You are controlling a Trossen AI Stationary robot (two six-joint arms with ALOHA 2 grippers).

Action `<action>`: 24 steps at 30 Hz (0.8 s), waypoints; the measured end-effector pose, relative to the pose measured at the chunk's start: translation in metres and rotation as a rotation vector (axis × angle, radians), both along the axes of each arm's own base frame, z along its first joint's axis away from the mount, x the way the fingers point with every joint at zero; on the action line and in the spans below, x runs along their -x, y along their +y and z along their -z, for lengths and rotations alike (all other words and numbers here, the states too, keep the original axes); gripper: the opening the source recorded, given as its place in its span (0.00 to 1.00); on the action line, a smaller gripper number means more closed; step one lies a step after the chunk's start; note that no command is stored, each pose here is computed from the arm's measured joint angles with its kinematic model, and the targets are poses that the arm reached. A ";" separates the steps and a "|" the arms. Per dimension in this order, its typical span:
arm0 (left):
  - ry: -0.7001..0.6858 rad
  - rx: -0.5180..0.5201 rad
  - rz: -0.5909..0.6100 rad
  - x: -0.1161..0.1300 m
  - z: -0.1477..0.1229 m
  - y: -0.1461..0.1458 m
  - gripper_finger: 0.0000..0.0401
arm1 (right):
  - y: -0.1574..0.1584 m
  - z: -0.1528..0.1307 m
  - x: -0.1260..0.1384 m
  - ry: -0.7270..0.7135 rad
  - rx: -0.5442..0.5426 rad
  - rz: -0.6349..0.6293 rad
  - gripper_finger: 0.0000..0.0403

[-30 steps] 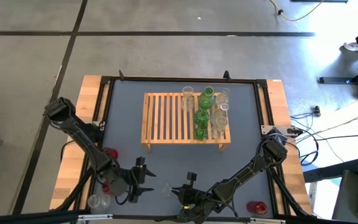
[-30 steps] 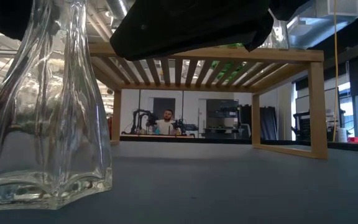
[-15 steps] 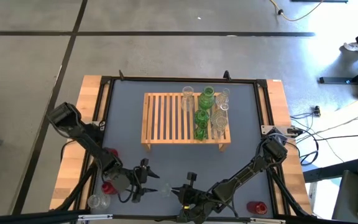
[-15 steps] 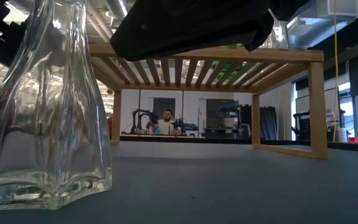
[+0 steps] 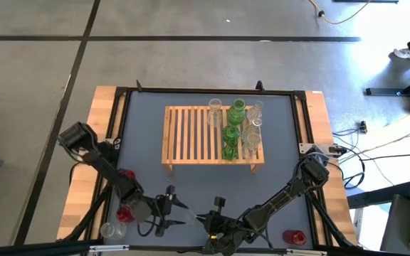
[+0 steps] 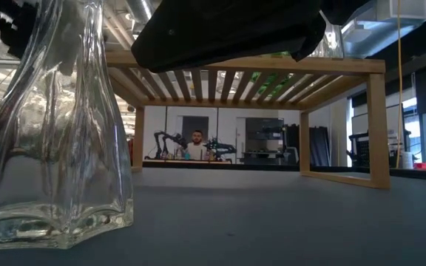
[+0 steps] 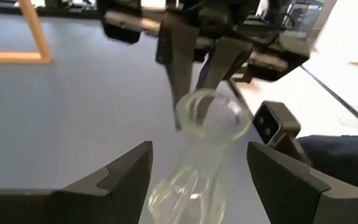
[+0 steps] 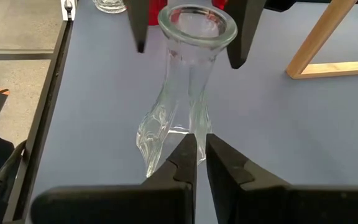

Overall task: Sort vases onto shelf
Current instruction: Put the transparent bottle on the shelf

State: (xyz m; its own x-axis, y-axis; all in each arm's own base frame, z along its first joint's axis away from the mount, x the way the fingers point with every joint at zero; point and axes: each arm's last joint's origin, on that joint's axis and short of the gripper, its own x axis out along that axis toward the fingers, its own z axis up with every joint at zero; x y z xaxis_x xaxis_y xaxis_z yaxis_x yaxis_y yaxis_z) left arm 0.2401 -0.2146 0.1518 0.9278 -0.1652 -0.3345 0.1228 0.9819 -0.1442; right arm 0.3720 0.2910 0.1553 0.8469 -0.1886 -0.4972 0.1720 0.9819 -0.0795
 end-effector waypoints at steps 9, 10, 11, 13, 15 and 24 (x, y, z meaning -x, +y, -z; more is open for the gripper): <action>-0.013 -0.014 -0.006 -0.018 0.003 -0.011 0.63 | 0.000 0.000 0.000 0.000 0.000 0.000 0.06; -0.011 -0.017 -0.007 -0.019 0.004 -0.012 0.62 | 0.000 0.000 0.000 0.000 0.000 0.000 0.06; -0.008 -0.020 -0.007 -0.019 0.004 -0.012 0.60 | 0.000 0.000 0.000 0.000 0.000 0.000 0.06; -0.016 -0.014 -0.007 -0.020 0.002 -0.013 0.56 | 0.000 0.000 0.000 0.000 0.000 0.000 0.06; -0.023 -0.017 -0.005 -0.019 0.000 -0.013 0.49 | 0.000 0.000 0.000 0.000 0.000 0.000 0.06; -0.023 -0.032 0.004 -0.019 0.000 -0.013 0.28 | 0.004 -0.004 0.004 -0.001 0.009 -0.019 0.06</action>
